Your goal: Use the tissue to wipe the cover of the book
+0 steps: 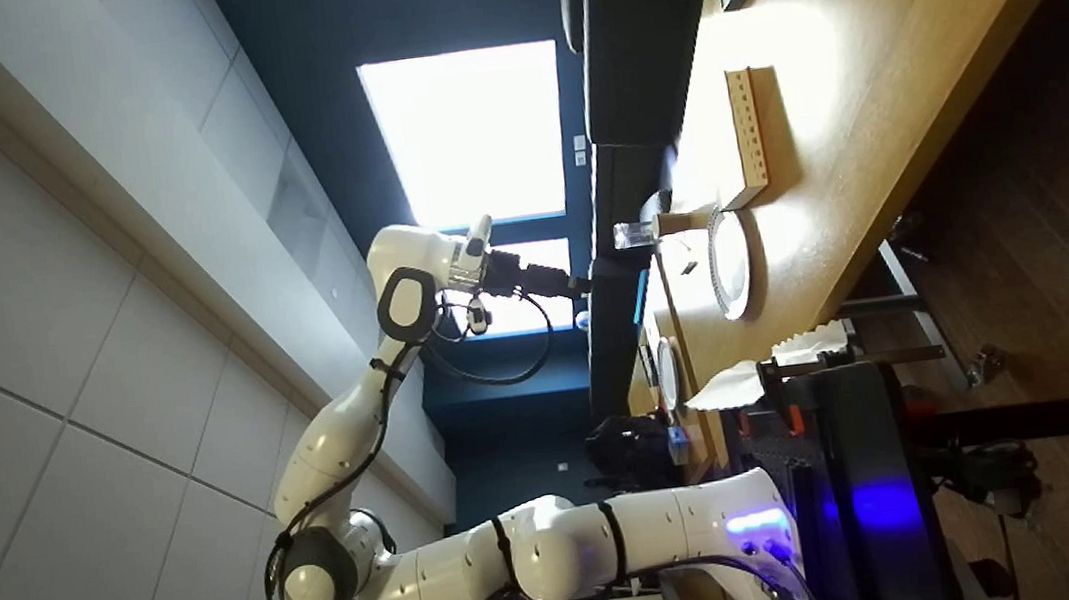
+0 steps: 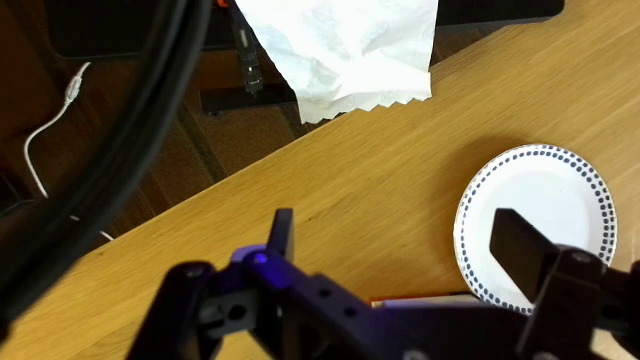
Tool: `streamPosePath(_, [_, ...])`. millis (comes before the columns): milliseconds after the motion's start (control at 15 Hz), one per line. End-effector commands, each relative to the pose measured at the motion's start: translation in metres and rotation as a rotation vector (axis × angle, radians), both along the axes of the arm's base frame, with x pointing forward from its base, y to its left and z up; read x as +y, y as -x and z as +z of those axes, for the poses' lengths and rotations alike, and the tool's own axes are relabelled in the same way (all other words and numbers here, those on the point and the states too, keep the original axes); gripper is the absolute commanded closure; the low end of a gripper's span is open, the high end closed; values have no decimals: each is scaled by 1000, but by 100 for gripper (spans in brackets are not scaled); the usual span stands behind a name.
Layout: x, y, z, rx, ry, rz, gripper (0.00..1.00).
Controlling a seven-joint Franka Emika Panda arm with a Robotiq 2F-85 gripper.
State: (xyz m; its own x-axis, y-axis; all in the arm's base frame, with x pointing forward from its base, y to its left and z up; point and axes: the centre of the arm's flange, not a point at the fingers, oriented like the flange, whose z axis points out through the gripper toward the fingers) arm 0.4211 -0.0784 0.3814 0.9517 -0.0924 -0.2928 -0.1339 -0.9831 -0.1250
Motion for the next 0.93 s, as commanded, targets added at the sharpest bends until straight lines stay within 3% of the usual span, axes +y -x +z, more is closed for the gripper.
streamPosePath(0, [1,-1,0,-8,3,0,0])
streamPosePath(867, [4,0,1,-20,7,3,0])
